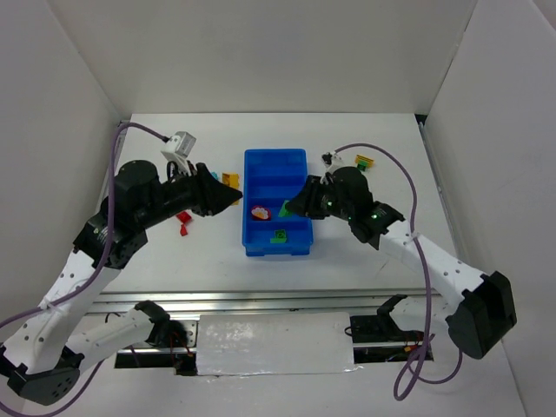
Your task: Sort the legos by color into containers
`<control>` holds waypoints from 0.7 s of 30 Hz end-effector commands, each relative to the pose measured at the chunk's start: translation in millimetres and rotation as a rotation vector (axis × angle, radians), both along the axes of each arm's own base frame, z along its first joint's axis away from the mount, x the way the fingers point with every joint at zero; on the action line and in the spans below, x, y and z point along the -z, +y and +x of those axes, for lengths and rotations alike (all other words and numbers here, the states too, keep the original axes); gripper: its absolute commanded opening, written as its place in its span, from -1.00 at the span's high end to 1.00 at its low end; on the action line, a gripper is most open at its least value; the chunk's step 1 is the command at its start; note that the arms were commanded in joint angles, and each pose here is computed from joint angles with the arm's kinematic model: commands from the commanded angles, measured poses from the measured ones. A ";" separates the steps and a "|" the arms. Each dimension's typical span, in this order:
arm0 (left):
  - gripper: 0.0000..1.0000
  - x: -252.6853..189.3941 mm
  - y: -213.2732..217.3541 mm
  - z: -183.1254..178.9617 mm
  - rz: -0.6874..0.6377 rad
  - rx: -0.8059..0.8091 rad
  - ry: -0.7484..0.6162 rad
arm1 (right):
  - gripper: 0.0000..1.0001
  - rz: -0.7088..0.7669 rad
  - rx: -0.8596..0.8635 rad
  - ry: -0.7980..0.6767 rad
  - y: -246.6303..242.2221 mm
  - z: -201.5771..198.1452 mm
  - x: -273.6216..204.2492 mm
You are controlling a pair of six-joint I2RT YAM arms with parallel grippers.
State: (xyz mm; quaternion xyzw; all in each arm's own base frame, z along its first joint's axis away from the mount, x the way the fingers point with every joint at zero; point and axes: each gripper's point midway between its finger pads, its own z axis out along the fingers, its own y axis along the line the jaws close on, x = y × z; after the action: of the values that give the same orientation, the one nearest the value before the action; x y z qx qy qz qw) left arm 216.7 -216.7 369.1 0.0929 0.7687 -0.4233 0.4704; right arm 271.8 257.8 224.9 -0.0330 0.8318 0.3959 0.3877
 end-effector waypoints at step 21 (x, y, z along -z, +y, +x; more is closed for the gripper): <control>1.00 25.3 25.3 57.0 0.172 -0.241 0.067 | -0.40 -0.289 0.225 0.133 1.0 22.8 73.8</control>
State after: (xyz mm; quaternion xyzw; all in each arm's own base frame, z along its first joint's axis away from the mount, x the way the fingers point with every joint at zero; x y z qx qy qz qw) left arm 257.8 -189.4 319.1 0.0209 0.8441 -0.2945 0.4475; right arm 284.8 255.0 127.2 0.0188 0.9156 0.2200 0.3359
